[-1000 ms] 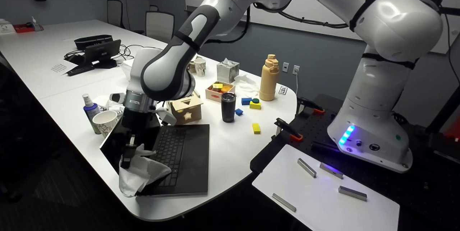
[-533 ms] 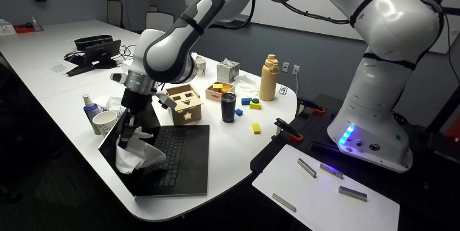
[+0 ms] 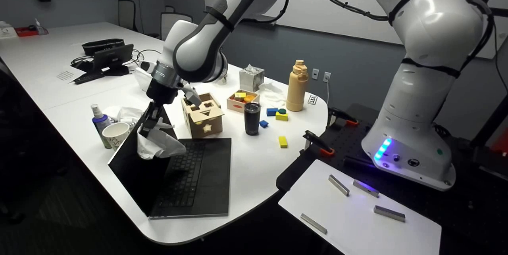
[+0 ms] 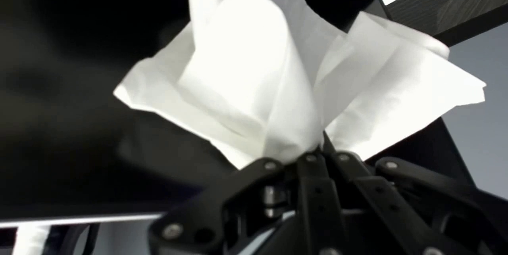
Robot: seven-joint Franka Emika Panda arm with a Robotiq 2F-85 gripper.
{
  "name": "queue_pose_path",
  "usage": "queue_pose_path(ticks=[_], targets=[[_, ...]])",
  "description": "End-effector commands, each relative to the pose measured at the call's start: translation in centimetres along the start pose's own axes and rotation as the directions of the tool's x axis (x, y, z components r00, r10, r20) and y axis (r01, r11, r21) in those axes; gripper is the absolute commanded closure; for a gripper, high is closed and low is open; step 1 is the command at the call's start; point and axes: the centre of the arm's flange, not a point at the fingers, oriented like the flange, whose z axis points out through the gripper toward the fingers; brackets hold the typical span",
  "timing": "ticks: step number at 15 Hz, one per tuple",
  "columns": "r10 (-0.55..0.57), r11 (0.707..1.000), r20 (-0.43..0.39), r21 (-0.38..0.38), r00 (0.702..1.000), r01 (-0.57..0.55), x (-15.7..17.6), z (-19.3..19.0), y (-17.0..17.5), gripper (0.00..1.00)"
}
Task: Clean up when doing the task
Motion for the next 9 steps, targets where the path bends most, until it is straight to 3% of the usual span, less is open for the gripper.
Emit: queue_pose_path(ticks=[1,6,9], targets=[[0.024,0.991,0.008,-0.133,1.0,-0.023,-1.2,-2.3,0.9,1.0],[0.039,0.954,0.005,-0.299,0.999,-0.036,-1.5,-5.4,2.8,1.0],[0.05,0.898,0.021,-0.438,0.999,-0.035,-1.0,-8.8,4.0,1.0]])
